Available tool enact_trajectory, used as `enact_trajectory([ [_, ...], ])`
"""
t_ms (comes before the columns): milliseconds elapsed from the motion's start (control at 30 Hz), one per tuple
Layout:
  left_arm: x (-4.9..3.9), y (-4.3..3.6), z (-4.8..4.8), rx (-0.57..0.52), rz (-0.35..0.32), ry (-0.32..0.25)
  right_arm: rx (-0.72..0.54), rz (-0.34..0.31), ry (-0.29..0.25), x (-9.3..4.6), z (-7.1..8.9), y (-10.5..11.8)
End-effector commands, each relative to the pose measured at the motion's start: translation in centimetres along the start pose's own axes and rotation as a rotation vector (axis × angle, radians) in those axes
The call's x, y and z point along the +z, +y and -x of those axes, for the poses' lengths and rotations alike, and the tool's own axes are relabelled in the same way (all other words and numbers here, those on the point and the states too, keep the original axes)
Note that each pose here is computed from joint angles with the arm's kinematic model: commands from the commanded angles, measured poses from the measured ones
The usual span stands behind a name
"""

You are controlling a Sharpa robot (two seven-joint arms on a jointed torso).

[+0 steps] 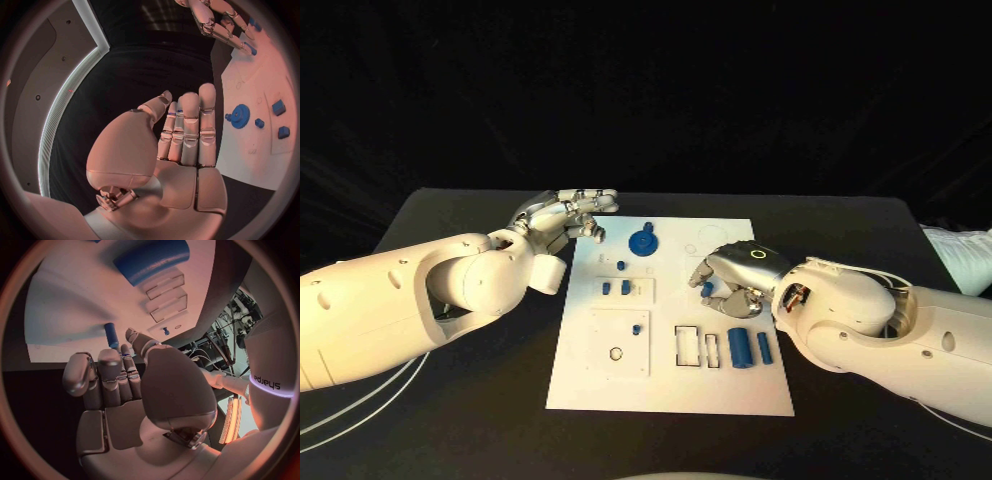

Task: Assemble the parts on the task board

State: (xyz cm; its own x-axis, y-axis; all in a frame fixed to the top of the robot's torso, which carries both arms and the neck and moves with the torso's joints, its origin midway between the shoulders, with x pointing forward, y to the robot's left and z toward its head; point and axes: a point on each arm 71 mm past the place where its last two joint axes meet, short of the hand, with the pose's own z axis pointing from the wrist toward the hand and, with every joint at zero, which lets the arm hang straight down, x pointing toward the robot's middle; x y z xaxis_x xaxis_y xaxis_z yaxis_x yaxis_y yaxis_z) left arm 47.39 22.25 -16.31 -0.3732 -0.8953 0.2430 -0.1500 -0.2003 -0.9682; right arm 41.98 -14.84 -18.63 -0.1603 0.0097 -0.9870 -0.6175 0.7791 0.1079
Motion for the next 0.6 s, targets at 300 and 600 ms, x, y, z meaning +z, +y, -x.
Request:
enact_trajectory([
  [300, 0.07, -0.01, -0.28, -0.005, -0.005, 0.027, -0.059, -0.033, 0.002, 0.78, -0.21, -0.76],
  [600, 0.04, -0.01, -0.28, -0.006, -0.004, 0.029, -0.066, -0.038, 0.015, 0.97, -0.36, -0.99],
])
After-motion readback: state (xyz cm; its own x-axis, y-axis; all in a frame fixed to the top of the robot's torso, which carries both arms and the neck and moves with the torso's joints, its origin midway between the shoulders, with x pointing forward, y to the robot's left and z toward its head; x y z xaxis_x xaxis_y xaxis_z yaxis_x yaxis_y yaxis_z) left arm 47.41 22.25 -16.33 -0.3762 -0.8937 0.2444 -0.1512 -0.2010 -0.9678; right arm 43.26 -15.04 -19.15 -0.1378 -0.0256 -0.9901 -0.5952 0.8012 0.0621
